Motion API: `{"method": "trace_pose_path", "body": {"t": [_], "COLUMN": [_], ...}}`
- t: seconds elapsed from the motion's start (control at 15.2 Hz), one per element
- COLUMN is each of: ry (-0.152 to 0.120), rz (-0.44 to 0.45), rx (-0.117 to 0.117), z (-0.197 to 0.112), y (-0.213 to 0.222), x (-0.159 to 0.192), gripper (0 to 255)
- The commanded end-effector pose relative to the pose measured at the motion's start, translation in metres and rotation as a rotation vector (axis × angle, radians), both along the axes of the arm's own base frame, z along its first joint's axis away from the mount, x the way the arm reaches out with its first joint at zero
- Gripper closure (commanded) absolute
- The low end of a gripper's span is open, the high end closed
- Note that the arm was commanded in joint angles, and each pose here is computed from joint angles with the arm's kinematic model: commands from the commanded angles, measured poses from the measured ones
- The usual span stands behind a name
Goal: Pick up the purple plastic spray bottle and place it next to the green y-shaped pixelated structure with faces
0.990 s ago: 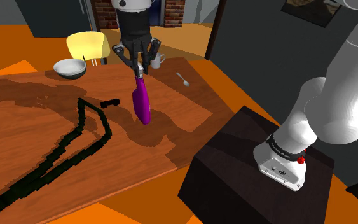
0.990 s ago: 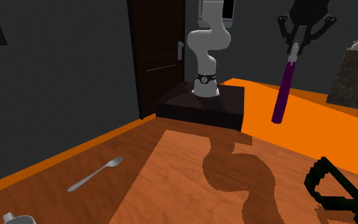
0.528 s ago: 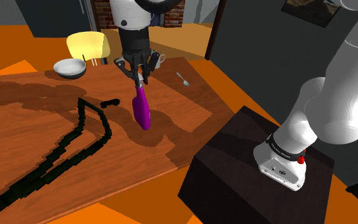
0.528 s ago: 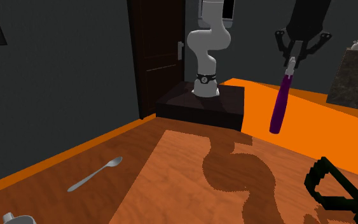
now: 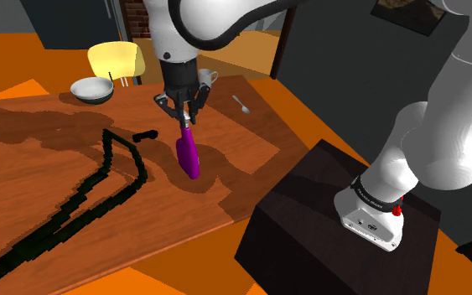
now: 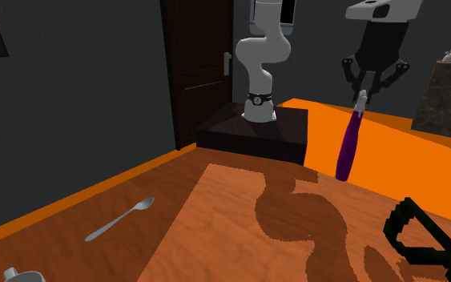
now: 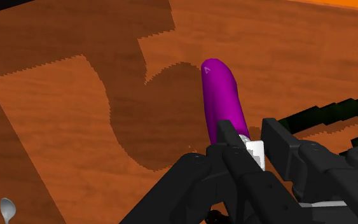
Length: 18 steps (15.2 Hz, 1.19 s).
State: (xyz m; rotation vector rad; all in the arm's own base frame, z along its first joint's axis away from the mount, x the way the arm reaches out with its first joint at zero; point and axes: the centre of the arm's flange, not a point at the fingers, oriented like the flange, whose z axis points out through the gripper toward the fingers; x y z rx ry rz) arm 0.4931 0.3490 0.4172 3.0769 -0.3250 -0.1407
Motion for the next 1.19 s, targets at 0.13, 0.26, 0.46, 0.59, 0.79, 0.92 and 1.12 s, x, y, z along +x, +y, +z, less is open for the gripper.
{"method": "trace_pose_path", "body": {"t": [0.13,0.26,0.46,0.59,0.79,0.92,1.12], "ry": [-0.001,-0.001,-0.001,-0.001,-0.001,-0.001,-0.001], "rz": [0.000,0.000,0.000,0.000,0.000,0.000,0.000], "rx": [0.000,0.000,0.000,0.000,0.000,0.000,0.000], "z": [-0.022,-0.032,-0.048,-0.059,-0.074,-0.085,-0.101], "y": [0.000,0.000,0.000,0.000,0.000,0.000,0.000], "x": [0.001,0.001,0.001,0.001,0.001,0.001,0.001], "gripper": [255,255,255,255,255,255,255]}}
